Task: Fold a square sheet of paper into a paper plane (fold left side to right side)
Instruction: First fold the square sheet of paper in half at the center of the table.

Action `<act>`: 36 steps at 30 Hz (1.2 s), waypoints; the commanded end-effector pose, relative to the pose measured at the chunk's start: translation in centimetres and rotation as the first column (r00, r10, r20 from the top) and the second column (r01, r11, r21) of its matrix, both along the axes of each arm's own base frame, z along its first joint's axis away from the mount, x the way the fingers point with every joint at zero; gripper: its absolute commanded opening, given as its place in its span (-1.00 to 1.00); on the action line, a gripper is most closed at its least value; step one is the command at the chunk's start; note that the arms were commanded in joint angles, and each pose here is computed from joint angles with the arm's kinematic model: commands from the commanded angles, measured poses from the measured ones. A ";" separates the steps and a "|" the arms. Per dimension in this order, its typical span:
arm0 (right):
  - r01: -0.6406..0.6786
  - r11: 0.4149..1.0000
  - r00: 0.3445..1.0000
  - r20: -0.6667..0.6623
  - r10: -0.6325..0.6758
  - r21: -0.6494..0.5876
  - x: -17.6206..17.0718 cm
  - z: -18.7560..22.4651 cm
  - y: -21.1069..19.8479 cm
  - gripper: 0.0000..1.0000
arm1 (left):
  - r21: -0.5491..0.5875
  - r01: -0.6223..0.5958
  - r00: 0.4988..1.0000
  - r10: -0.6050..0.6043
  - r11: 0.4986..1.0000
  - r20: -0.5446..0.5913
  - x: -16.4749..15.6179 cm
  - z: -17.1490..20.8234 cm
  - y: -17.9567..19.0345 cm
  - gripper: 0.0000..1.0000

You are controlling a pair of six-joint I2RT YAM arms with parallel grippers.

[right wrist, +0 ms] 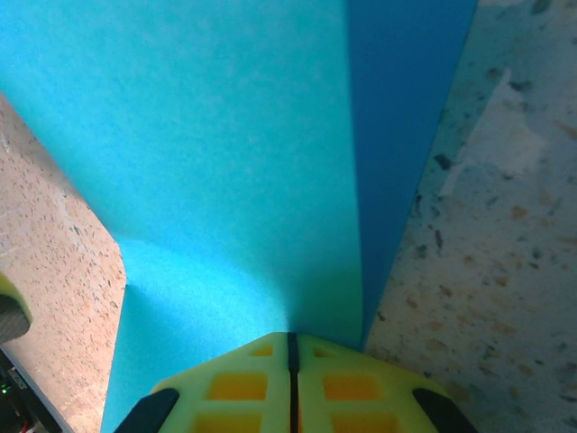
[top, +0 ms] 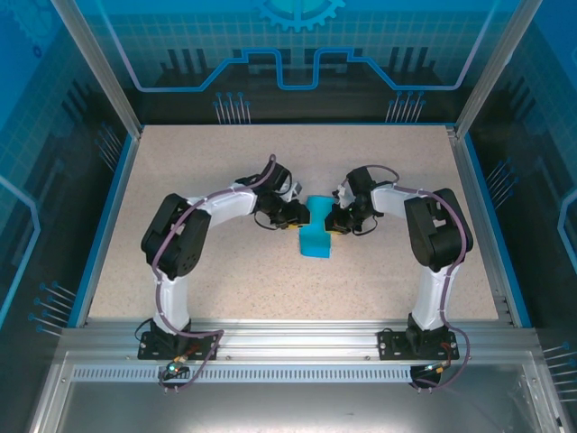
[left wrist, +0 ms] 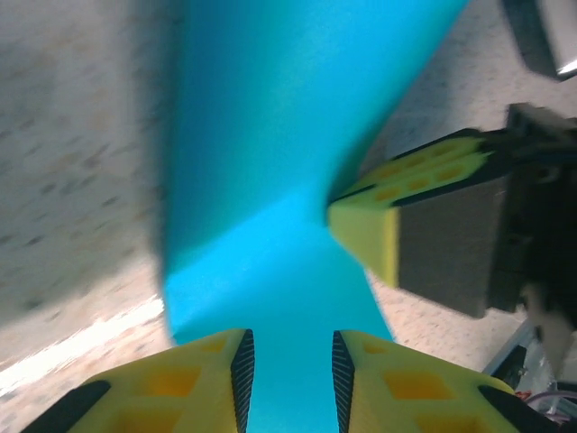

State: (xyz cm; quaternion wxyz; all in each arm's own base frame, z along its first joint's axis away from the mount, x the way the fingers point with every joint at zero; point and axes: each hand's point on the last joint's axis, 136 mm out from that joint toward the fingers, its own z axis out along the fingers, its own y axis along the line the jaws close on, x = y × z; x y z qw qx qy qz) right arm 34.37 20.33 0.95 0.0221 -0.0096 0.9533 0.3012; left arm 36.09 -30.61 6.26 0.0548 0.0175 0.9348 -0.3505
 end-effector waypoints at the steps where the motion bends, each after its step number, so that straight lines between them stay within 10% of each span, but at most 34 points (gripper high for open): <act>1: -0.007 0.987 0.993 -0.115 -0.011 -0.161 -2.7 -4.0 -2.5 -0.85 | -0.045 0.040 0.999 -0.041 0.998 -0.019 0.6 -0.2 -2.1 -0.35; 19: -0.018 0.980 0.992 -0.125 -0.007 -0.197 -3.3 -4.3 -3.0 -0.85 | 0.145 -0.010 0.995 0.024 0.989 -0.097 1.5 -7.2 1.1 -0.34; 36: -0.019 0.982 0.992 -0.129 -0.005 -0.187 -3.3 -4.4 -2.8 -0.86 | 0.089 -0.076 0.996 0.079 0.993 -0.030 2.5 -3.8 4.9 -0.25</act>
